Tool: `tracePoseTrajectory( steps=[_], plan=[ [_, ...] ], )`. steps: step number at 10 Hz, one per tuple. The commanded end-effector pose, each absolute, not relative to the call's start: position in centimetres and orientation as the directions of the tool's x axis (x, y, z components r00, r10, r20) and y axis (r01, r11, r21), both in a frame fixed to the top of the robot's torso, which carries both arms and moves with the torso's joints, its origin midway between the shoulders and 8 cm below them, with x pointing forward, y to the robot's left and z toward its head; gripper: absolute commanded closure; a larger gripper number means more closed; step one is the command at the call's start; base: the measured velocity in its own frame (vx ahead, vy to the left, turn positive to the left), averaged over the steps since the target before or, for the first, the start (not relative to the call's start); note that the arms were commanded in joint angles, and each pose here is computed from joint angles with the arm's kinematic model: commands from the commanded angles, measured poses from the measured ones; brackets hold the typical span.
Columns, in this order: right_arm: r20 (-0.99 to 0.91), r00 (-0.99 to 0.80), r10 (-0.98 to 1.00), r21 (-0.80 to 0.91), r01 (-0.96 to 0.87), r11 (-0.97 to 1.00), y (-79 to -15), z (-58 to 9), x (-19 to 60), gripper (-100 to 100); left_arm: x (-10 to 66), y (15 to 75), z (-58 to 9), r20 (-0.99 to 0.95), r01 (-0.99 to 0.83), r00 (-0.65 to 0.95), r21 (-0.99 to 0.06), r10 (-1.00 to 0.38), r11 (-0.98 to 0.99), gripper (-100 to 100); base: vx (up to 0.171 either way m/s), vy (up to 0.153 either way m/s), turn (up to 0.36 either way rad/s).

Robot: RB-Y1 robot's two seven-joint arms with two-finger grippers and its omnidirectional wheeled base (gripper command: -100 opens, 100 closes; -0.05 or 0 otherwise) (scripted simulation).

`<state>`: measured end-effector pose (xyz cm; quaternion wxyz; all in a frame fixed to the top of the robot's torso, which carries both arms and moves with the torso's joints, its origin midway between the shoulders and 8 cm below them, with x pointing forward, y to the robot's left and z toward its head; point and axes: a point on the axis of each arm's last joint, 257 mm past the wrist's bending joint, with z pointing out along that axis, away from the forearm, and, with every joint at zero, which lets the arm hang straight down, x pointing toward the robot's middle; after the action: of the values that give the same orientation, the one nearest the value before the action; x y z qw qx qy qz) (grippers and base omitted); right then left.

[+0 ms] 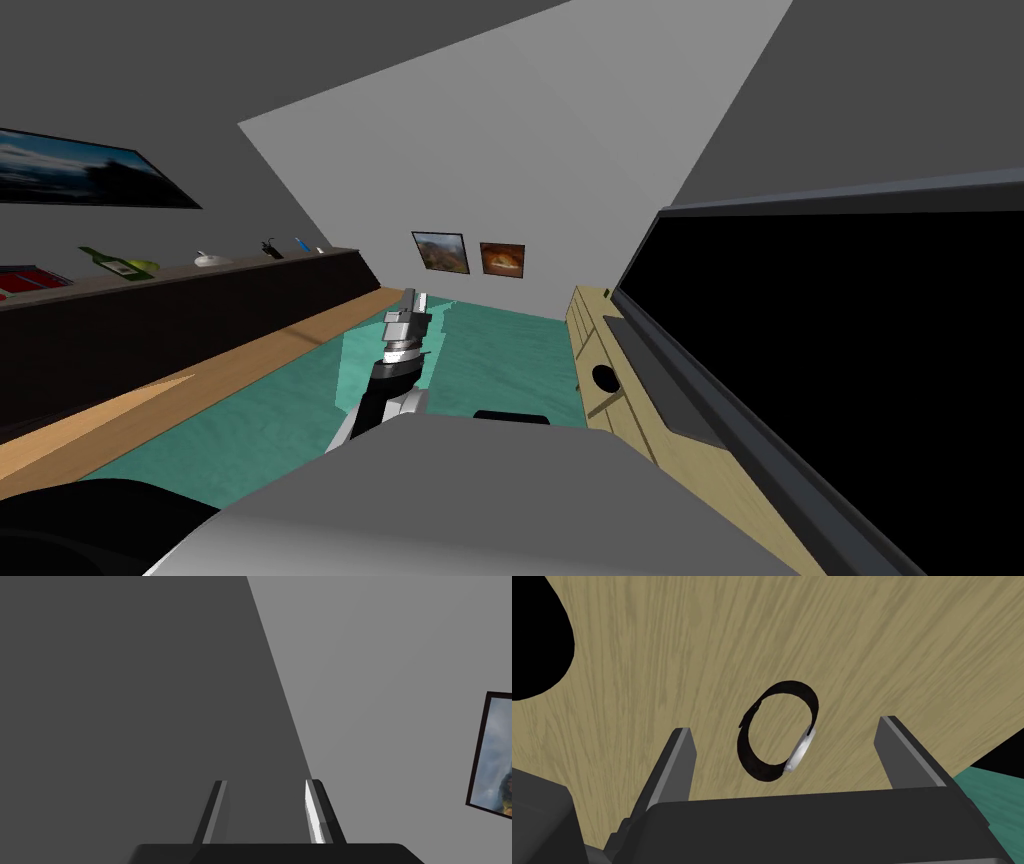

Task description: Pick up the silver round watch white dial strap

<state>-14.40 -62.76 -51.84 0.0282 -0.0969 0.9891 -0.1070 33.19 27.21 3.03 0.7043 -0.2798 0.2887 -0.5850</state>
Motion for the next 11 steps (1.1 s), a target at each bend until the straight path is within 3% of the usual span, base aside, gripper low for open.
tracePoseTrajectory(
  steps=[1,2,3,7,8,9,10,11],
  plan=[
    [-0.034,-0.98,-0.196,-0.216,-0.185,0.959,-62.2,-52.6,-14.5,-100,33.2,27.2,3.0,-0.079,0.663,0.149,-0.732,-0.986,0.159,0,-0.02,-0.054,0.036],
    [-0.035,-0.98,-0.194,-0.217,-0.182,0.959,-62.4,-52.4,-14.5,-100,33.2,27.2,3.0,-0.079,0.663,0.149,-0.732,-0.986,0.159,0,-0.009,-0.025,0.011],
    [-0.034,-0.98,-0.197,-0.217,-0.185,0.958,-62.4,-52.4,-14.5,100,33.2,27.2,3.0,-0.079,0.663,0.149,-0.732,-0.986,0.159,0,0.0,0.0,0.0],
    [-0.029,-0.978,-0.206,-0.214,-0.195,0.957,-62.3,-52.4,-14.6,100,33.2,27.2,3.0,-0.079,0.663,0.149,-0.732,-0.986,0.159,0,0.0,-0.001,0.011],
    [-0.028,-0.977,-0.21,-0.212,-0.199,0.957,-62.3,-52.4,-14.6,0,33.2,27.2,3.0,-0.079,0.663,0.149,-0.732,-0.986,0.159,0,0.0,0.0,0.011],
    [-0.033,-0.978,-0.207,-0.218,-0.195,0.956,-63.6,-51.0,-14.5,100,33.2,27.2,3.0,-0.079,0.663,0.149,-0.732,-0.986,0.159,0,0.016,0.069,-0.104],
    [-0.03,-0.977,-0.212,-0.217,-0.201,0.955,-63.1,-51.6,-14.6,100,33.2,27.2,3.0,-0.079,0.663,0.149,-0.732,-0.986,0.159,0,0.008,0.044,-0.041],
    [-0.029,-0.977,-0.212,-0.215,-0.201,0.956,-63.2,-51.5,-14.7,0,33.2,27.2,3.0,-0.079,0.663,0.149,-0.732,-0.986,0.159,0,0.0,0.007,0.001]
  ],
)
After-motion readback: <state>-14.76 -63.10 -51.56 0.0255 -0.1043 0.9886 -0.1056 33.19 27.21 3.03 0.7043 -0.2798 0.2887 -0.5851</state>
